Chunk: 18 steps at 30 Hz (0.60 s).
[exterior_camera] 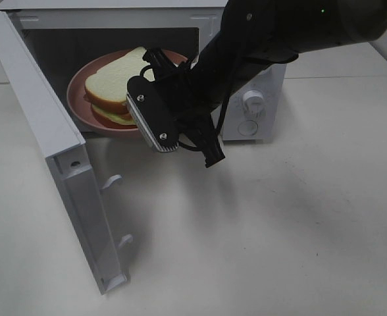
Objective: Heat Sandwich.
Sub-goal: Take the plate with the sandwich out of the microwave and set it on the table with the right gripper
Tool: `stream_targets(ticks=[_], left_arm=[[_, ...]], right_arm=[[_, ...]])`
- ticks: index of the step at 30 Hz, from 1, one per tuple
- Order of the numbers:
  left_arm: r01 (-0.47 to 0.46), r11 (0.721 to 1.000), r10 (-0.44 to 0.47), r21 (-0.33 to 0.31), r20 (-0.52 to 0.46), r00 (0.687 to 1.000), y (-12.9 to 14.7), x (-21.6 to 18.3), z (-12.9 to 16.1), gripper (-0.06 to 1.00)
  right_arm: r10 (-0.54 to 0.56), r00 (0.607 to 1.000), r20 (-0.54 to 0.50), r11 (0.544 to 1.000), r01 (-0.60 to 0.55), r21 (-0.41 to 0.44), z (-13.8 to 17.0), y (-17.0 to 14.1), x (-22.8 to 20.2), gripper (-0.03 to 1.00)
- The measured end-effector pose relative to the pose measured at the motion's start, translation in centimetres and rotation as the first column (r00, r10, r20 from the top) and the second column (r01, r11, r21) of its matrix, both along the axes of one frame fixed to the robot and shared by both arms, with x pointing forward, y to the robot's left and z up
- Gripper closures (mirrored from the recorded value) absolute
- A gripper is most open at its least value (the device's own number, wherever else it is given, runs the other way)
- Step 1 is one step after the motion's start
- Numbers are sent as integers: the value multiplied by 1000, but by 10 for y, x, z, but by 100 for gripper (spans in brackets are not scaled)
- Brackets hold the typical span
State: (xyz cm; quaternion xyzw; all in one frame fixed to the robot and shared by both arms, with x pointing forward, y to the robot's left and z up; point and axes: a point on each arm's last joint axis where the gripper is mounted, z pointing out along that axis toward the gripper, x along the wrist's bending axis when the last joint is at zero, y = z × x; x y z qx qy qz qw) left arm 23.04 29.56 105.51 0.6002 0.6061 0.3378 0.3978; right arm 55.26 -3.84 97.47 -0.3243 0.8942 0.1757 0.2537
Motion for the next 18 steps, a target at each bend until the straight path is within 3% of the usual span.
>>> stream_targets(ticks=[18], left_arm=[[0, 1000, 0, 0, 0, 1000, 0, 0, 0, -3]], right_arm=[[-10, 1000, 11, 1000, 10, 13, 12, -31, -40, 92]])
